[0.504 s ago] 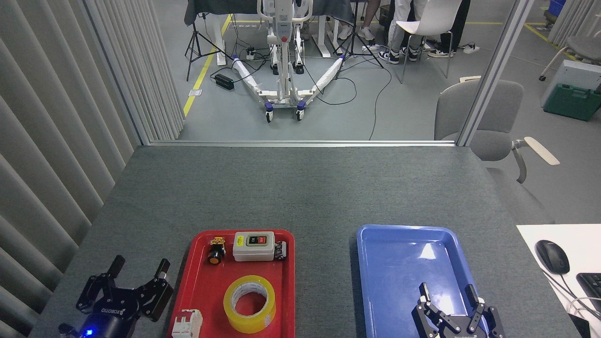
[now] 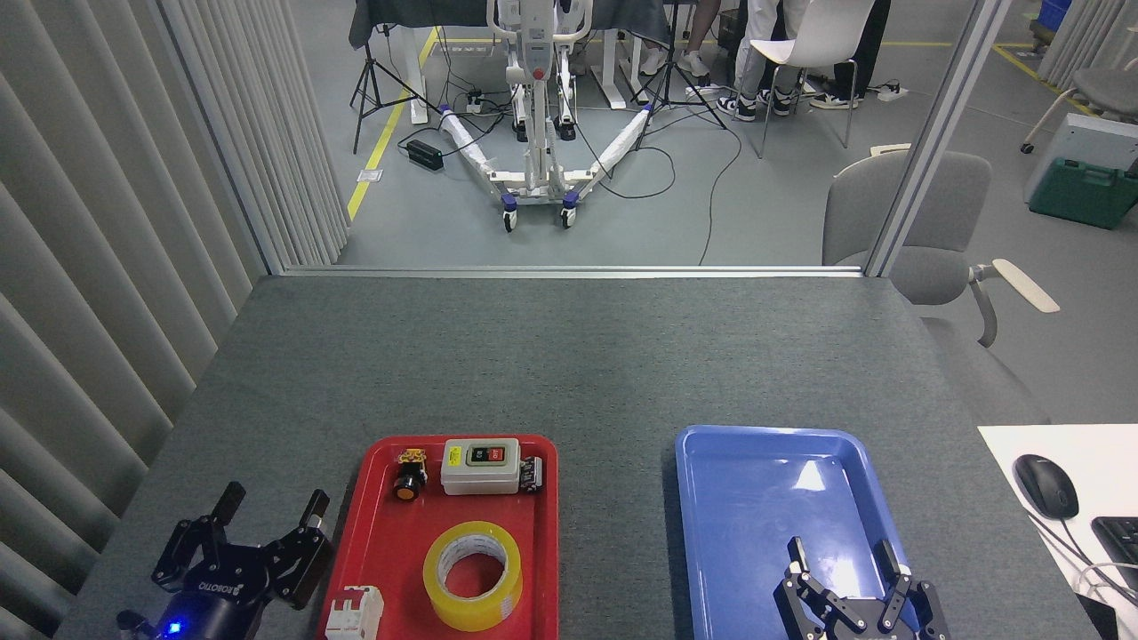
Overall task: Place and move tape with both arms
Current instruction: 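Raise the left gripper toward the yellow tape roll in the red tray, then lower the left gripper into the tape roll's hole and grasp it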
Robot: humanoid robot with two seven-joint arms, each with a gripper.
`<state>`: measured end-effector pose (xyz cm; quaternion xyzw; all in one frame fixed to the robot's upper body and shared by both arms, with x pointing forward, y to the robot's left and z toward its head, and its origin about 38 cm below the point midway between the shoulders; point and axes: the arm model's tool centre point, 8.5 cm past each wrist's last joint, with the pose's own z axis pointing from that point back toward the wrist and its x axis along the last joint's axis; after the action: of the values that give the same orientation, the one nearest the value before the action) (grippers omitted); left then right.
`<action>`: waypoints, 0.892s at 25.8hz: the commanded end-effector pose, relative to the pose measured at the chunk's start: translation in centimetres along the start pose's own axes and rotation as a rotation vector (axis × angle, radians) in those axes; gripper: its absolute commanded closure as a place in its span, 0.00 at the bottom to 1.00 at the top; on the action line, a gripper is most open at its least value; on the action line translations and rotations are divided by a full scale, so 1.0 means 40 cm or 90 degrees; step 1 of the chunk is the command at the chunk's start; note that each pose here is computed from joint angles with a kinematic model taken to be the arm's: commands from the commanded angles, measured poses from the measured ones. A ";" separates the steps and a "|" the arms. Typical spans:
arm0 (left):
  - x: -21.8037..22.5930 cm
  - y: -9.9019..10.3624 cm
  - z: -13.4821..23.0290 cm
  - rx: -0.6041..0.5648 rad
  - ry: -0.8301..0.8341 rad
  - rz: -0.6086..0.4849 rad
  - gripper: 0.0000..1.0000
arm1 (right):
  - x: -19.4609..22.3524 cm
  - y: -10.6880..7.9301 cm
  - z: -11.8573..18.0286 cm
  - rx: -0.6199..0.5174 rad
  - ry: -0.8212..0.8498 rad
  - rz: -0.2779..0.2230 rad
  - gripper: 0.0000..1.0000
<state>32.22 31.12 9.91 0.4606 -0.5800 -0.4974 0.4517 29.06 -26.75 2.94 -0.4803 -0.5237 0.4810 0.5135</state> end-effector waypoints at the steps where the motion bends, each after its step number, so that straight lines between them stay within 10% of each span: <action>1: 0.003 0.001 -0.002 0.002 -0.001 0.003 0.00 | 0.000 0.001 0.000 0.002 0.000 0.001 0.00; 9: 0.010 0.019 -0.059 -0.006 -0.027 0.016 0.00 | 0.003 0.003 0.000 0.004 0.000 0.005 0.00; 19: 0.045 0.044 -0.201 -0.442 -0.076 -0.039 0.00 | 0.002 0.003 0.000 0.004 0.000 0.009 0.00; 23: 0.071 0.068 -0.229 -0.456 -0.098 -0.051 0.00 | 0.003 0.003 0.000 0.004 0.000 0.009 0.00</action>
<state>39.97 27.82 13.04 0.2726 -0.3988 -0.7026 0.5225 29.05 -26.64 2.81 -0.4821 -0.5188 0.4862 0.5119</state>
